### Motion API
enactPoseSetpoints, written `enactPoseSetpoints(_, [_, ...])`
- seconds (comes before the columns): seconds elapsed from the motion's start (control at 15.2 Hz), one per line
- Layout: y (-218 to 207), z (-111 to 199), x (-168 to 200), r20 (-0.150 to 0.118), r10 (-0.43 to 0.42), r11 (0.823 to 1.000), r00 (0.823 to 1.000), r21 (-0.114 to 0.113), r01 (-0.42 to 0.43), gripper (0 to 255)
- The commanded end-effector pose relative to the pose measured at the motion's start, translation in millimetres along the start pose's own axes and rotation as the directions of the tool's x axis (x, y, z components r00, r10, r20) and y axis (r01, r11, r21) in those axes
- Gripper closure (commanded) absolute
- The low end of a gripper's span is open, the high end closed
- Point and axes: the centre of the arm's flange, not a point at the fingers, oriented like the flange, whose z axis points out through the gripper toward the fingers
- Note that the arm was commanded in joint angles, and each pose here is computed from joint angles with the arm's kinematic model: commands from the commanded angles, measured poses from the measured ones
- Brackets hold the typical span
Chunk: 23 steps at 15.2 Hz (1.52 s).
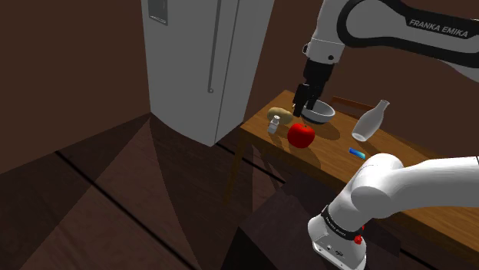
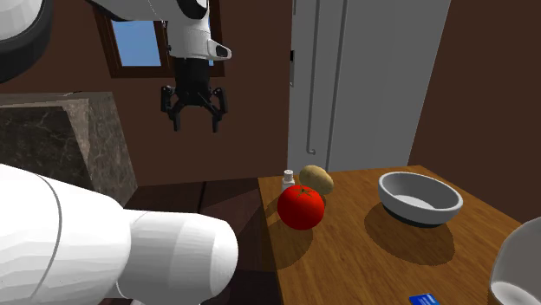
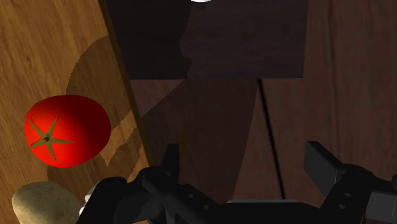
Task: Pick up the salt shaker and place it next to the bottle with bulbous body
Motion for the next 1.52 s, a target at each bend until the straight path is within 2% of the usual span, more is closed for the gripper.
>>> enactPoseSetpoints(0.0, [0.0, 0.0, 0.0, 0.0, 0.0, 1.0, 1.0, 0.0, 0.0, 0])
enactPoseSetpoints(0.73, [92.0, 82.9, 52.6, -0.084, -0.09, 0.995, 0.992, -0.057, 0.086, 0])
enactPoseSetpoints(1.45, [182.8, 155.6, 119.9, -0.162, -0.183, 0.979, 0.97, -0.12, 0.165, 0])
